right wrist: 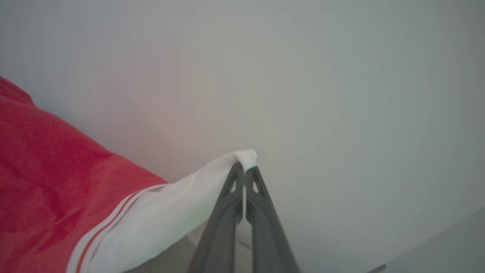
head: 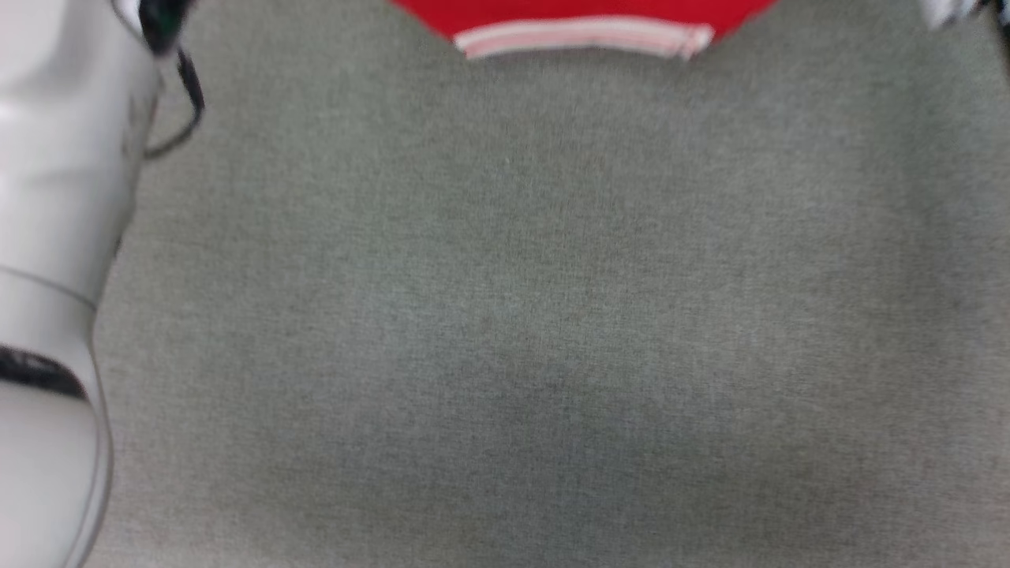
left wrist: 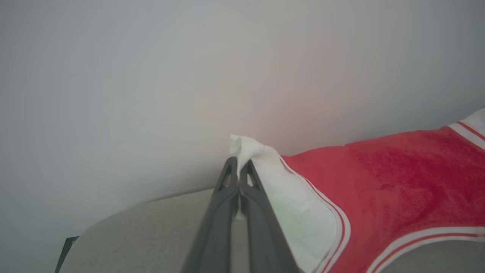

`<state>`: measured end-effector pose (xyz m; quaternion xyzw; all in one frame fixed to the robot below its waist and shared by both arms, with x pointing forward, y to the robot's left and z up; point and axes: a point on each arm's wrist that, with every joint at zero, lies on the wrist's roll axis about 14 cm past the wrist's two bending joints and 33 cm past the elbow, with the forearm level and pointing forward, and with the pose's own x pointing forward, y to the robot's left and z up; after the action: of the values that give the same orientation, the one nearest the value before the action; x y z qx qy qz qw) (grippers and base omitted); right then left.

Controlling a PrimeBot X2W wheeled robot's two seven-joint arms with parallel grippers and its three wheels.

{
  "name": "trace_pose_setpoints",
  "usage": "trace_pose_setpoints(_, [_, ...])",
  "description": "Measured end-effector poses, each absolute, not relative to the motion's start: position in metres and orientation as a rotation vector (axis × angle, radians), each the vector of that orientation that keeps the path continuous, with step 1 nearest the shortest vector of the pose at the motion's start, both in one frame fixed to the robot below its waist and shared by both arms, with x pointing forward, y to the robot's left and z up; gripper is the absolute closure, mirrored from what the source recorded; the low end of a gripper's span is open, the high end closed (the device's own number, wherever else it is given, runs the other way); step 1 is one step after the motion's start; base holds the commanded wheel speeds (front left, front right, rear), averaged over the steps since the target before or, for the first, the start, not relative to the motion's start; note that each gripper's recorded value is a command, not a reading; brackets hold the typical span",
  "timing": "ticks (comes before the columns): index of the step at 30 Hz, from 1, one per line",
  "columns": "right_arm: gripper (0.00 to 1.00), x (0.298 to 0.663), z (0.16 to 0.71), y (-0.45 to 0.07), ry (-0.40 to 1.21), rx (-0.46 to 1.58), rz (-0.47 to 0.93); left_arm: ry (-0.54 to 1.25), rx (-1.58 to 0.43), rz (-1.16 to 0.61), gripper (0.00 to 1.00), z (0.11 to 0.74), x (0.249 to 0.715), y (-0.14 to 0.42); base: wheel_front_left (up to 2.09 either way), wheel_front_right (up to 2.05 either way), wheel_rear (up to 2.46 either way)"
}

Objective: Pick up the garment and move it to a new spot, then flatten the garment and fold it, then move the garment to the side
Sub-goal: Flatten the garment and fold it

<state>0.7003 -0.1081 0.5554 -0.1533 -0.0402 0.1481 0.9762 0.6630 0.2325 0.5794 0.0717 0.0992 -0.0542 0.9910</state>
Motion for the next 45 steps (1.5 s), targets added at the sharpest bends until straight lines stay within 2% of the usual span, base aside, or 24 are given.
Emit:
trace_pose_setpoints(12, [1.00,0.607,0.482,-0.115,0.313,-0.228,0.324,0.484,0.180,-0.107,1.00,0.515,0.566,0.261,0.00,0.00,0.00])
trace_pose_setpoints(24, [1.00,0.497,0.476,-0.172,0.576,-0.186,0.384,0.540,0.140,-0.133,1.00,0.502,0.478,0.281,0.00,0.00,0.00])
trace_pose_setpoints(31, [1.00,0.430,0.469,-0.199,0.724,-0.152,0.414,0.581,0.103,-0.163,1.00,0.494,0.424,0.267,0.00,0.00,0.00])
trace_pose_setpoints(37, [1.00,0.373,0.438,-0.213,0.900,-0.116,0.439,0.660,0.065,-0.150,1.00,0.479,0.367,0.256,0.00,0.00,0.00])
trace_pose_setpoints(45, [1.00,0.329,0.408,-0.220,1.053,-0.055,0.448,0.763,-0.012,-0.119,1.00,0.453,0.307,0.243,0.00,0.00,0.00])
